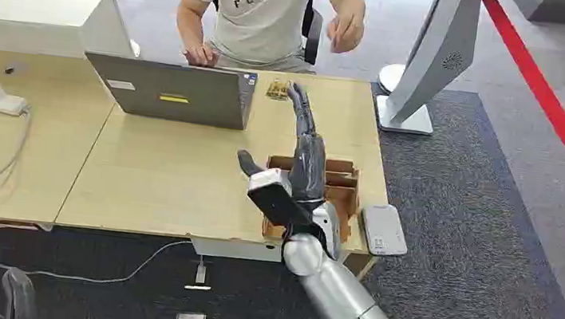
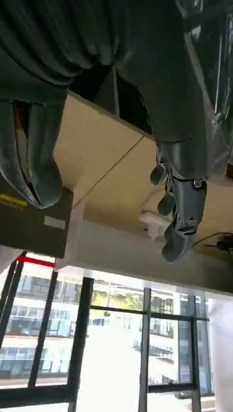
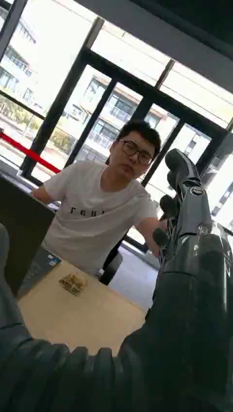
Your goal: Pass the card to the sensor for recognition and then transmit it.
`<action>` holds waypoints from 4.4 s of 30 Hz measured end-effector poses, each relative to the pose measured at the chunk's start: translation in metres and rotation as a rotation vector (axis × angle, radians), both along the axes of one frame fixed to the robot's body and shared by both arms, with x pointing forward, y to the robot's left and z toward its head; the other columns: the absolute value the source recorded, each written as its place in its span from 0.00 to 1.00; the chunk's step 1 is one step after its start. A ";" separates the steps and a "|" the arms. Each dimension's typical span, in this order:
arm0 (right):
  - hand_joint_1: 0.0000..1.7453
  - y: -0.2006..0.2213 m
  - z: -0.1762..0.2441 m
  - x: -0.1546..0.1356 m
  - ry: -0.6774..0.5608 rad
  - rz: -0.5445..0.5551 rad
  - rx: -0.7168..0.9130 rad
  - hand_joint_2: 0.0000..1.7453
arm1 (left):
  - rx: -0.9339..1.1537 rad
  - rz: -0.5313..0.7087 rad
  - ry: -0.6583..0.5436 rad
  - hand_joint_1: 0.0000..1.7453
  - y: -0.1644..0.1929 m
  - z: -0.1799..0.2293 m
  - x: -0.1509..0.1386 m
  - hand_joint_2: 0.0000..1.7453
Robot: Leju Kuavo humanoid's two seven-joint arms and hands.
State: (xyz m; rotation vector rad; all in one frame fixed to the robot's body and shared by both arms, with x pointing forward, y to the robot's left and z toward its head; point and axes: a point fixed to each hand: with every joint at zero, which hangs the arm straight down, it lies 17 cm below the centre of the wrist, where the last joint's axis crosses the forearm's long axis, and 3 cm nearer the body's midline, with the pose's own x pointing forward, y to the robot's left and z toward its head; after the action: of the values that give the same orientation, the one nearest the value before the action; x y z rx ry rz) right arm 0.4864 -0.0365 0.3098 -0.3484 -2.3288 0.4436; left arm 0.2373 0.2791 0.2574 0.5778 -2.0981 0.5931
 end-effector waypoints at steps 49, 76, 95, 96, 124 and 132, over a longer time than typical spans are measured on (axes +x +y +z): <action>1.00 -0.082 -0.053 0.118 0.350 -0.380 -0.253 1.00 | -0.051 0.112 -0.048 0.00 0.039 0.011 -0.007 1.00; 1.00 -0.067 -0.063 0.114 0.352 -0.346 -0.267 1.00 | -0.009 0.085 0.013 0.00 0.024 -0.005 -0.002 1.00; 1.00 -0.035 -0.028 0.079 0.144 -0.195 -0.139 1.00 | -0.011 -0.014 0.070 0.00 -0.004 -0.027 0.004 1.00; 1.00 -0.035 -0.030 0.075 0.143 -0.191 -0.129 1.00 | -0.012 -0.016 0.073 0.00 -0.005 -0.028 0.004 1.00; 1.00 -0.150 -0.055 -0.027 0.094 -0.361 -0.039 1.00 | -0.124 0.032 0.010 0.00 0.028 -0.017 -0.002 1.00; 1.00 -0.233 -0.072 -0.039 0.138 -0.557 -0.103 1.00 | -0.160 0.042 -0.021 0.00 0.050 -0.014 -0.004 1.00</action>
State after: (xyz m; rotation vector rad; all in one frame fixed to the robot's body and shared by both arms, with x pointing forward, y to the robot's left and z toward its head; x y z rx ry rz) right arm 0.4476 -0.2692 0.2374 -0.9517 -1.9683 0.2969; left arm 0.2337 0.3294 0.2430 0.5274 -2.0398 0.7863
